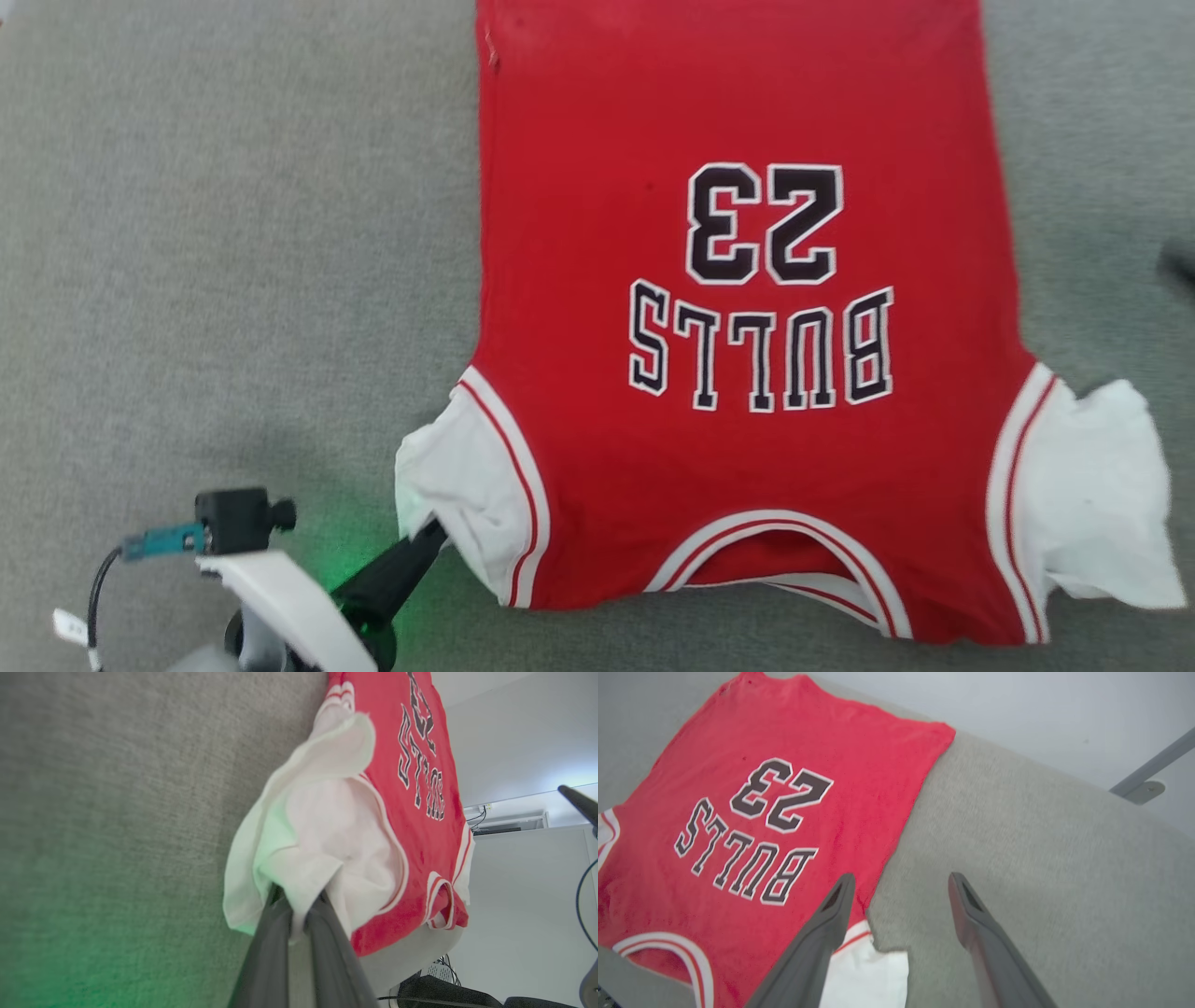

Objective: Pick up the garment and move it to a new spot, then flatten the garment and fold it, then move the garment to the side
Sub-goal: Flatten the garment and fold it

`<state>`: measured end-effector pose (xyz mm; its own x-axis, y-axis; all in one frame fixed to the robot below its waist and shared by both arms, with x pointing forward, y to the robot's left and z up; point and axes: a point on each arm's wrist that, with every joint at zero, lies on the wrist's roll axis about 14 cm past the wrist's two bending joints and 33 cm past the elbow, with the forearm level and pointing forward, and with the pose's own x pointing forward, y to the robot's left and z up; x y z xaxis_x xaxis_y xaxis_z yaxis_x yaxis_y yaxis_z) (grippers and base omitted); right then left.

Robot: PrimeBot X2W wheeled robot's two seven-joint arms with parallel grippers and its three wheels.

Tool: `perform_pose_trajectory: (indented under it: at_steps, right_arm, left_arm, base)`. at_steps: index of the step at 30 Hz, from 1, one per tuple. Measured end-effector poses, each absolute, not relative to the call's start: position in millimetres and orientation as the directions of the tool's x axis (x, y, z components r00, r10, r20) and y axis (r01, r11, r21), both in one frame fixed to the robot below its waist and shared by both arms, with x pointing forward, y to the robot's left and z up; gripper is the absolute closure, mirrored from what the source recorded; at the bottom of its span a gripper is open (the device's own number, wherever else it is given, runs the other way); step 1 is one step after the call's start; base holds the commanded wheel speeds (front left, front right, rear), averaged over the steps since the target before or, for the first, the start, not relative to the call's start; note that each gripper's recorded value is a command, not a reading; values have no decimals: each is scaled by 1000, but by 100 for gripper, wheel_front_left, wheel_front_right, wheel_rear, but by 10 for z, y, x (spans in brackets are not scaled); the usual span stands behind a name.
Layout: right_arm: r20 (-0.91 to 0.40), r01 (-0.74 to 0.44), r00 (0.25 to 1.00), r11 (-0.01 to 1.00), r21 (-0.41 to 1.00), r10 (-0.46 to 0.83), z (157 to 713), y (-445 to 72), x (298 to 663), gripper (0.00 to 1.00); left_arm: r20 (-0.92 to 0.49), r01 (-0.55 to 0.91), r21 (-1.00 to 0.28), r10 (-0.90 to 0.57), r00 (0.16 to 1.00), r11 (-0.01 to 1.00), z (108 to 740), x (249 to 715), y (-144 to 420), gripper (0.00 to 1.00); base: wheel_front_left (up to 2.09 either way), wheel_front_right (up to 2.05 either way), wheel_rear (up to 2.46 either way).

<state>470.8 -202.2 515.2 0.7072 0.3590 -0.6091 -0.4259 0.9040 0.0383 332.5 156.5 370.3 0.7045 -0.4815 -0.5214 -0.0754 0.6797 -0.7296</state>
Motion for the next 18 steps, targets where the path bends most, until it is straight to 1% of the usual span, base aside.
perform_pose_trajectory:
  at_steps: [3,6,7,11,14,18]
  right_arm:
    - [-563,-403,750,915,28,348,5227,-1974,5179,0]
    - [-596,-400,731,916,22,333,5090,-1862,5579,0]
    - [-596,-400,731,916,22,333,5090,-1862,5579,0]
    - [-676,-367,679,930,26,287,4815,-1777,6047,0]
    - [-758,-352,611,936,-2,228,4534,-1742,6254,0]
    - [-805,-320,566,947,-16,178,4282,-1694,6510,0]
  left_arm:
    - [-518,-64,-730,-489,702,681,3693,3409,1539,100]
    - [-520,-47,-728,-506,688,684,3662,3498,1491,100]
    - [-520,-47,-728,-506,688,684,3662,3498,1491,100]
    - [-521,-41,-726,-510,684,687,3632,3618,1486,100]
    - [-517,-45,-732,-511,687,680,3643,3639,1466,100]
    - [-523,-60,-733,-504,687,678,3633,3629,1473,100]
  base:
    - [0,0,0]
    - [0,0,0]
    - [0,0,0]
    - [0,0,0]
    - [0,0,0]
    - [0,0,0]
